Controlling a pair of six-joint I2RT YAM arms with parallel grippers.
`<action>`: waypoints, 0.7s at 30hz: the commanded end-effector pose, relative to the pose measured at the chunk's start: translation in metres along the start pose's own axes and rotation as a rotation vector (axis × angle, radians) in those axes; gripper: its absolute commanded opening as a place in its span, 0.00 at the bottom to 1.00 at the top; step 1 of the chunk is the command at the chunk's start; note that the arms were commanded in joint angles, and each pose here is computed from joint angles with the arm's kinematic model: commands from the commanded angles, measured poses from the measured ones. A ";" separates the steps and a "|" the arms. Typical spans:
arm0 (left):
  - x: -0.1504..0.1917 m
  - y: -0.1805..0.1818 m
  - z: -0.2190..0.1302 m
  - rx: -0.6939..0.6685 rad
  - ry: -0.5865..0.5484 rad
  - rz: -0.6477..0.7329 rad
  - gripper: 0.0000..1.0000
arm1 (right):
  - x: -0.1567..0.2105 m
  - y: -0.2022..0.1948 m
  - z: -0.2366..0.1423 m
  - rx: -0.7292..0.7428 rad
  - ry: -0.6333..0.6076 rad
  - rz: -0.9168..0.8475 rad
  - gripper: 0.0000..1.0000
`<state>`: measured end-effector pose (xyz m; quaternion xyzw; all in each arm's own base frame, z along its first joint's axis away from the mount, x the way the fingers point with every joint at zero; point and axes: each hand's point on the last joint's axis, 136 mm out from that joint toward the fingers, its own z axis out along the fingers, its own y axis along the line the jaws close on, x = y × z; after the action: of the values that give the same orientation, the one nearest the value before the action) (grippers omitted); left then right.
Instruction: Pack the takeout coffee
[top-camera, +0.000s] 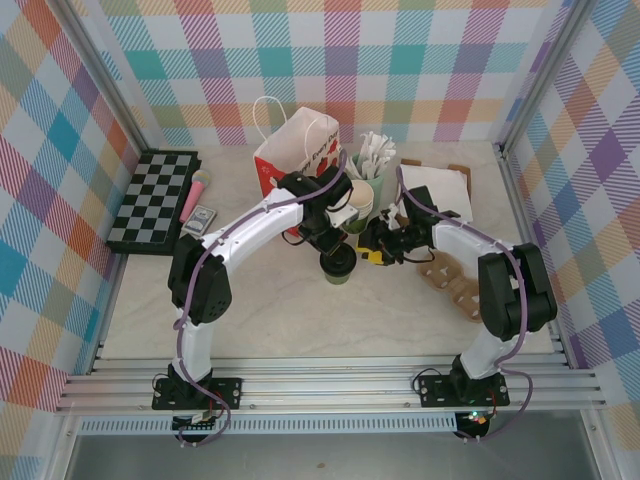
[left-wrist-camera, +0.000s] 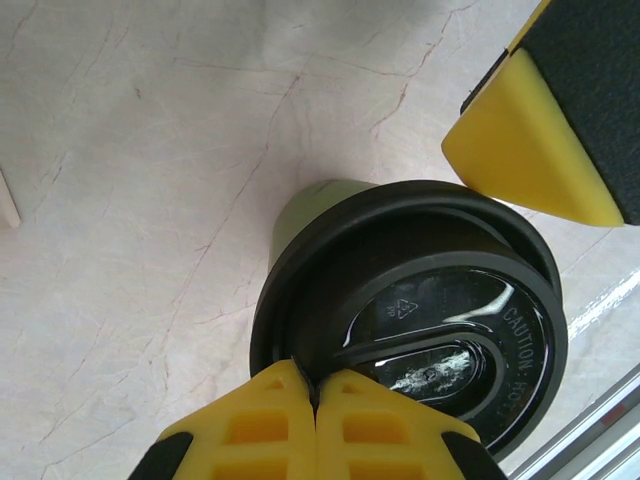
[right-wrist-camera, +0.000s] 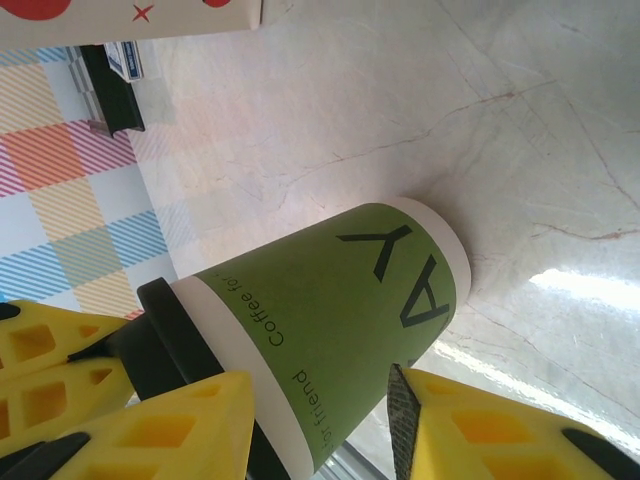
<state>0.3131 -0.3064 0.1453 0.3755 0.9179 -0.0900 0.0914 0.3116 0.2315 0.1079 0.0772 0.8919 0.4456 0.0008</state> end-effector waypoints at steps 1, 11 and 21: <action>-0.001 -0.006 0.000 0.013 0.009 0.034 0.00 | -0.004 0.009 -0.012 0.000 -0.068 -0.034 0.42; 0.000 -0.006 0.005 0.018 0.038 0.025 0.00 | 0.001 0.012 -0.014 -0.060 -0.110 -0.065 0.42; 0.002 -0.008 0.013 0.034 0.050 0.015 0.00 | 0.009 0.008 -0.001 -0.091 -0.027 -0.055 0.40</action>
<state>0.3142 -0.3099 0.1395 0.3791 0.9173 -0.0906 0.0811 0.3076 0.2302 0.1161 0.0721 0.8802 0.4672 0.0434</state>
